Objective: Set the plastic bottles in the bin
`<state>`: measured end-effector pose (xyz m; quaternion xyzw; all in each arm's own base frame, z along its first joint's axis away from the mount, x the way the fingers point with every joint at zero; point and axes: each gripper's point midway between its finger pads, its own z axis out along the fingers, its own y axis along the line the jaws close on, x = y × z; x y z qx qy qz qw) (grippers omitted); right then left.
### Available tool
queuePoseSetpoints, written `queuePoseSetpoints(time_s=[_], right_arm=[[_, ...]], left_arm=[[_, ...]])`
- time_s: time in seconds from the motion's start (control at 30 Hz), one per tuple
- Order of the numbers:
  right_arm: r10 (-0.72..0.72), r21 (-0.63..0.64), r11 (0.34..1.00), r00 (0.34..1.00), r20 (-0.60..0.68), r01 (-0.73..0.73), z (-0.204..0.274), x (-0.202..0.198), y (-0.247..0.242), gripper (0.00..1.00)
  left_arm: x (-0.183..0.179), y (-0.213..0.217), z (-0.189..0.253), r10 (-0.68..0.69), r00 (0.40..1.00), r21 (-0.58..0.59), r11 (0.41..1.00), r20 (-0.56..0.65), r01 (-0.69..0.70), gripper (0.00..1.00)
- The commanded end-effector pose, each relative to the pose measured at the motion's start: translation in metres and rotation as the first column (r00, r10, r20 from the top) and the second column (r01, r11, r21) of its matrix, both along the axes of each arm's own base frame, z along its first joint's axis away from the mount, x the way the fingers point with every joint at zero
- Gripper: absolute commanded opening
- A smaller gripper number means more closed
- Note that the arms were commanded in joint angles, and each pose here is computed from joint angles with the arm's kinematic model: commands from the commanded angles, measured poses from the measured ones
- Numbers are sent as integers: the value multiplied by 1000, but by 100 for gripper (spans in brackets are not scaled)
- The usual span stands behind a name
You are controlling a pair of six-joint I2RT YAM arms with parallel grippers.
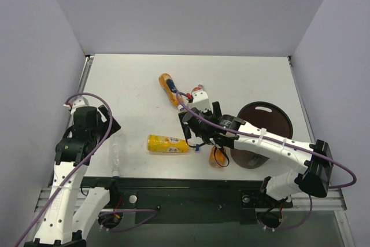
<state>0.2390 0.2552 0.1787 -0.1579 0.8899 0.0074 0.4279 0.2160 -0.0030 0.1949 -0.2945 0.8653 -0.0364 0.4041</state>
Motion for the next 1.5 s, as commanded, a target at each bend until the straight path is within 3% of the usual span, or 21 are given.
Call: queuePoseSetpoints(time_s=[0.0,0.27,0.87,1.13,1.47], right_arm=[[-53,-8,999,998,37,54,8,1,-12,100],[-186,-53,981,981,56,188,-2,8,-24,100],[-370,-171,922,921,-120,348,-93,-28,-51,100],[-446,-248,878,888,-115,409,-102,-35,-56,100],[-539,-234,833,829,-145,501,-108,-44,-62,100]], left_arm=[[7,1,13,25,997,-21,1000,76,-23,97],[2,5,9,50,997,-15,999,62,-49,97],[4,-1,4,28,998,-36,999,64,-26,97],[10,-8,-1,-13,998,-45,999,54,16,97],[13,-11,-6,-39,998,-47,998,48,42,97]])
